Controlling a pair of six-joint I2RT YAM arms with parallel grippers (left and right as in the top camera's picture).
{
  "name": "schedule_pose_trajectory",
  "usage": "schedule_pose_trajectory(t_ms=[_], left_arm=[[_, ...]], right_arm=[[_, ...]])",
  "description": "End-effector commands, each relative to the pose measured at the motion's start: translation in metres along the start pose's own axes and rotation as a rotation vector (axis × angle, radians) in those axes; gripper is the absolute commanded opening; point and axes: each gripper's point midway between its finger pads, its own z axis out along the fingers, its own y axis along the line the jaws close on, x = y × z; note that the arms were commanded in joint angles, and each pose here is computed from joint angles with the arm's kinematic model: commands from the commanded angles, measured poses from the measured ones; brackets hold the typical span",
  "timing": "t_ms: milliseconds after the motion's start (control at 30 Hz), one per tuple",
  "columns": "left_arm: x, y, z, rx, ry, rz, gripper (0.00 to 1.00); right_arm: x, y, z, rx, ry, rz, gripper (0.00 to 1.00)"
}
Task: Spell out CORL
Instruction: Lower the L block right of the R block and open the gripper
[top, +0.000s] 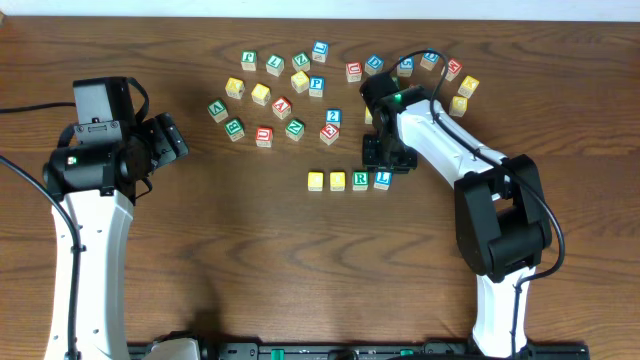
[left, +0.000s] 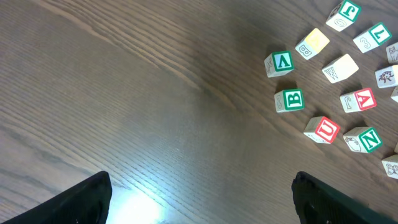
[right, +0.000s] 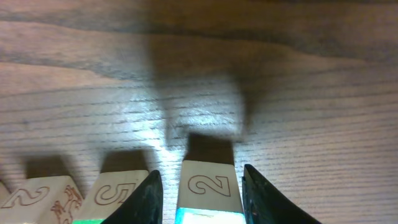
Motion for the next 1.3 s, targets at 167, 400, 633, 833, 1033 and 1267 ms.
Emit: schedule_pose_trajectory(t_ms=[167,400,633,833,1033,1267], left_arm=[[-0.0022,0.0020,-0.0032,-0.007,-0.011,-0.004,0.91],[-0.0022,0.0020,-0.0032,-0.007,-0.011,-0.004,0.91],[-0.0022,0.0020,-0.0032,-0.007,-0.011,-0.004,0.91],[-0.0022,0.0020,-0.0032,-0.007,-0.011,-0.004,0.91],[-0.0022,0.0020,-0.0032,-0.007,-0.011,-0.004,0.91],[-0.0022,0.0020,-0.0032,-0.007,-0.011,-0.004,0.91]], right_arm=[[0.0001,0.0041,-0.0029,0.006,0.003,-0.068,0.29],[0.0028,0.0050,-0.0027,0.009,0.011,-0.104,0.28],[0.0015,0.0060,-0.0027,0.006,0.005,-0.126,0.29],[0.0022,0.0071,-0.0027,0.006,0.005,-0.129,0.29],[0.0030,0.0089,-0.0028,-0.001,0.008,-0.138,0.37],[-0.0018,0.0080,-0.0065,-0.006,-0.002,-0.131,0.46]])
